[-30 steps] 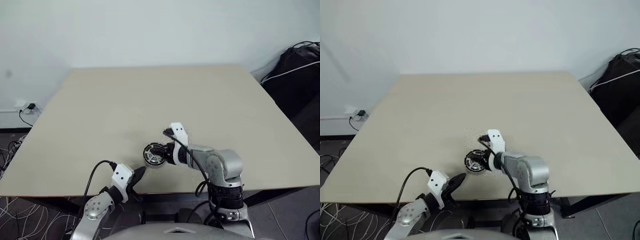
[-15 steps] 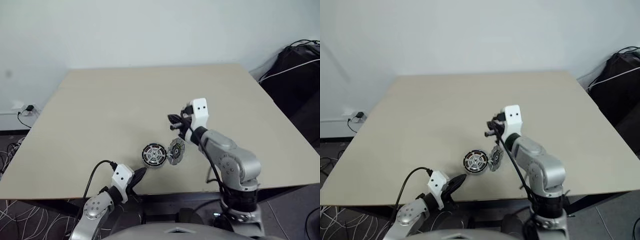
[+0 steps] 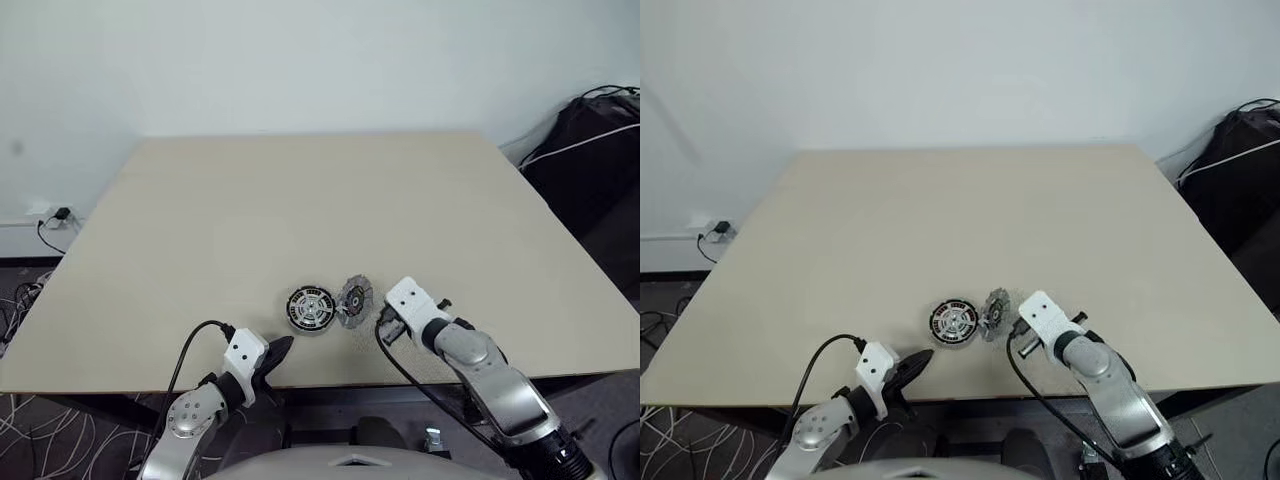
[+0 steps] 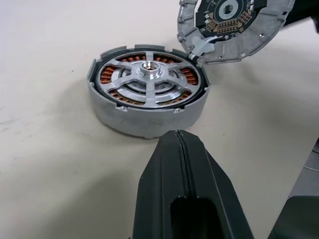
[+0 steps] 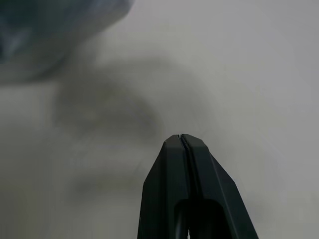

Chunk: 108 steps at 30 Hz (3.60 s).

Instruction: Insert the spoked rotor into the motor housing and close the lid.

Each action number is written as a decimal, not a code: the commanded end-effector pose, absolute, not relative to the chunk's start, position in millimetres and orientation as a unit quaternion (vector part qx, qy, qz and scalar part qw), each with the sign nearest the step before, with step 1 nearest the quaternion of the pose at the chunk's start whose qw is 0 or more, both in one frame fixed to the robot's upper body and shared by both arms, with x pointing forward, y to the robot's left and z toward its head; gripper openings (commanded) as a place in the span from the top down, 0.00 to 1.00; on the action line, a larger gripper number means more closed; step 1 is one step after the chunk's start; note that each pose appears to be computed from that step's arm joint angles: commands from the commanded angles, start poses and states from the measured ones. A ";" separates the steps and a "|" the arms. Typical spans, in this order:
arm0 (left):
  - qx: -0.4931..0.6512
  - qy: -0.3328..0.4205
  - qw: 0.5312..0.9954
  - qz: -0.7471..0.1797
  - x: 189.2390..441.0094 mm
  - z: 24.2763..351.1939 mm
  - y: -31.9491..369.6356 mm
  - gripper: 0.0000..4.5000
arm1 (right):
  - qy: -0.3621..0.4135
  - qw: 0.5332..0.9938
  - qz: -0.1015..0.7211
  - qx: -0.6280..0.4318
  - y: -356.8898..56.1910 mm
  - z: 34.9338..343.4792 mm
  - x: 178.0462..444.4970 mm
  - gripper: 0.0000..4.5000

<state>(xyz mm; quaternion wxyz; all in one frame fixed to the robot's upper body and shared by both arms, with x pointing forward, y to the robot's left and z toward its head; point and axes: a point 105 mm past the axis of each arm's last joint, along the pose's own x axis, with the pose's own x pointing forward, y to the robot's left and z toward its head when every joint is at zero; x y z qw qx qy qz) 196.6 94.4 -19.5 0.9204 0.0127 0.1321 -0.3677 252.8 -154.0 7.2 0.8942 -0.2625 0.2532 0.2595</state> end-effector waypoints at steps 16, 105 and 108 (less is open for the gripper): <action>0.020 0.110 0.920 -0.375 202.4 -6.1 94.9 1.00 | 0.136 0.902 0.407 0.048 -94.3 68.5 244.3 0.99; 0.023 0.114 0.925 -0.363 200.8 -15.7 101.4 1.00 | 0.152 0.878 0.450 -0.059 -28.6 14.7 278.7 0.29; 0.024 0.115 0.925 -0.362 200.5 -17.4 102.0 1.00 | 0.159 0.878 0.447 -0.066 -28.8 12.1 278.8 0.29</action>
